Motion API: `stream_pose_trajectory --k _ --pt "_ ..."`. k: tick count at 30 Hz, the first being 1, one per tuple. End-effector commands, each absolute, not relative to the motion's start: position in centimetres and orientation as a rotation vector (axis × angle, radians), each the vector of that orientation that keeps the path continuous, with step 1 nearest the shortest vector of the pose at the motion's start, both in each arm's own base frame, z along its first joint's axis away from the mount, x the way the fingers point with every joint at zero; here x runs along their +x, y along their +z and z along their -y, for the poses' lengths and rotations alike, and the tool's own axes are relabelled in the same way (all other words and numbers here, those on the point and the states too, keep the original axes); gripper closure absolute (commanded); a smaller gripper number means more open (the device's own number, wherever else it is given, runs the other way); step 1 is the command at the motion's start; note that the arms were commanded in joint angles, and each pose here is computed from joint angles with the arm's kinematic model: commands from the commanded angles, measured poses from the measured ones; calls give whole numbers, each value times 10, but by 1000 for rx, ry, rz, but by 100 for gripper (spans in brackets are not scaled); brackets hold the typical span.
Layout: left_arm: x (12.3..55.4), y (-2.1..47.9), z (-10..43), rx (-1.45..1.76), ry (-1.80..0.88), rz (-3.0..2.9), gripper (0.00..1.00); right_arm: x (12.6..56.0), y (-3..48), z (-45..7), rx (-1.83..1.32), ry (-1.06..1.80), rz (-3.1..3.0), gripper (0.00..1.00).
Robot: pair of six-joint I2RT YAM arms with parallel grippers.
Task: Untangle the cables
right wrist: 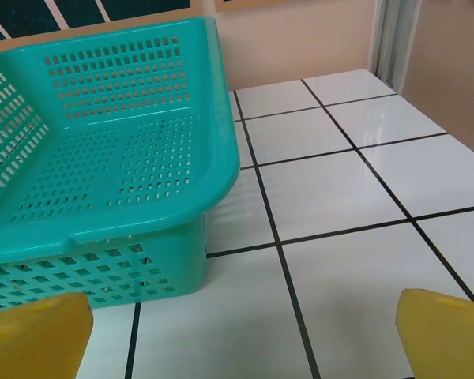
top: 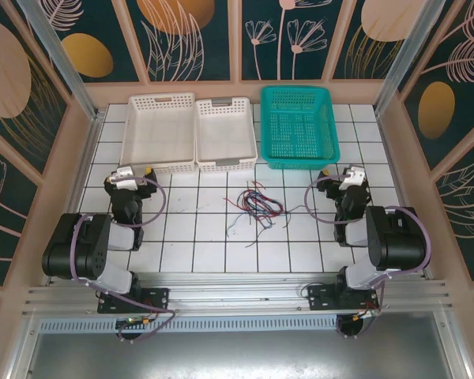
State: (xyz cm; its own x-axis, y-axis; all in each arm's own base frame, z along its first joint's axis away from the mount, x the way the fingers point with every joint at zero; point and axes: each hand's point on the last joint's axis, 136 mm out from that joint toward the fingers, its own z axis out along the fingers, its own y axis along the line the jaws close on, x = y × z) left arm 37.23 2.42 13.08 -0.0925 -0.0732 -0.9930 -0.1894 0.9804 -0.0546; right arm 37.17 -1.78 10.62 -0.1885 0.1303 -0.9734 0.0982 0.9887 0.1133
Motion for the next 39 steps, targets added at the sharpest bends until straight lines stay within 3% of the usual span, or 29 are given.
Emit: stream_pose_trajectory --k 1,39 --pt "373 138 -21 -184 94 -1641 1 376 121 14 142 45 -1707 1" --pt "373 138 -22 -184 96 -1641 1 382 137 18 181 -21 -1718 1"
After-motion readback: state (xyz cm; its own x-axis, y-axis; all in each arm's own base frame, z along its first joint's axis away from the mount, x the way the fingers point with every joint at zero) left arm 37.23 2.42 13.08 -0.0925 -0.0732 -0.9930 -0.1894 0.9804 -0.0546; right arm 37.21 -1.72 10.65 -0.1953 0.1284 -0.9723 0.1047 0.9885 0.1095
